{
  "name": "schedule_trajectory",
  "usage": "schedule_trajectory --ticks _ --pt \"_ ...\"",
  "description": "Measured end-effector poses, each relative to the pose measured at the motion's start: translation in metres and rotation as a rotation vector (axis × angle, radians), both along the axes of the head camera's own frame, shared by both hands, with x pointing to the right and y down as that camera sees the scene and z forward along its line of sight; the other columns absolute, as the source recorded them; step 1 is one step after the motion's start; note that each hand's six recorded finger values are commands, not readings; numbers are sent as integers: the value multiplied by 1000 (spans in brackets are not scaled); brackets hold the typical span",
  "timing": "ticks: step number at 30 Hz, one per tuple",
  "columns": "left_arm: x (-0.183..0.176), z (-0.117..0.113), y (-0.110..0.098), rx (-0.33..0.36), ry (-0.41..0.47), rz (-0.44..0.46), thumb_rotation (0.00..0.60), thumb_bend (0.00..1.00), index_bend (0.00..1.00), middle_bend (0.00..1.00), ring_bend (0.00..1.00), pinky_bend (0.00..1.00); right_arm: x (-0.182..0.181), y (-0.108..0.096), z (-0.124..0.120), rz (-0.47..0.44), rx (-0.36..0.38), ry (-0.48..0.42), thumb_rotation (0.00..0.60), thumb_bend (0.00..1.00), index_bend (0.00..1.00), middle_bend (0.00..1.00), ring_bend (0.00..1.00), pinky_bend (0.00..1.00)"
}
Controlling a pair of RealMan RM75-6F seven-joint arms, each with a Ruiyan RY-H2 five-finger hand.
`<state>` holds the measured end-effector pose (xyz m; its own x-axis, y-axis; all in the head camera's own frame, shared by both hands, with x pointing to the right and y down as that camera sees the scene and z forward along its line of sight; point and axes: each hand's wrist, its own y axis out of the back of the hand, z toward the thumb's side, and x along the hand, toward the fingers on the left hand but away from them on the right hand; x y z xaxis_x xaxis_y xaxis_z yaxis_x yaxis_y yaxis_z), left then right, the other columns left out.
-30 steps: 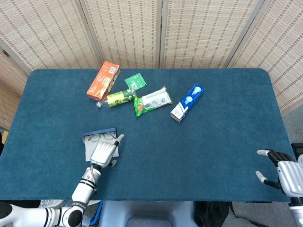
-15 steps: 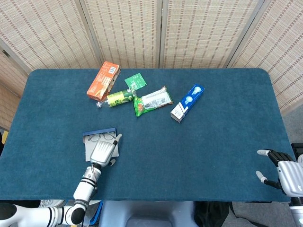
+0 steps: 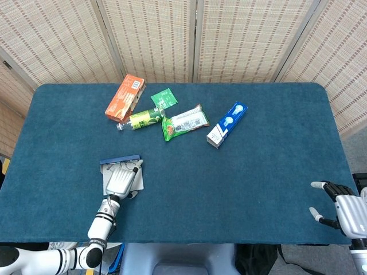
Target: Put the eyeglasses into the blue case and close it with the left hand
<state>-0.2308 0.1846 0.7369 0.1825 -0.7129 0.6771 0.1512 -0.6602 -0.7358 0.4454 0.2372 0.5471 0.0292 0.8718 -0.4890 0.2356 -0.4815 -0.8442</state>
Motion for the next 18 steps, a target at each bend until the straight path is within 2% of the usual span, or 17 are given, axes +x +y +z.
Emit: schedule_trajectory --ticks 13,18 --pt "-6 3 -1 -5 -6 -20 600 192 85 1000 1000 1000 -1 0 -2 -1 2 3 600 224 295 293 299 263" --pt "-11 1 -6 7 -5 -44 600 223 96 1000 1000 1000 -1 0 -2 -2 3 3 600 223 294 293 299 263"
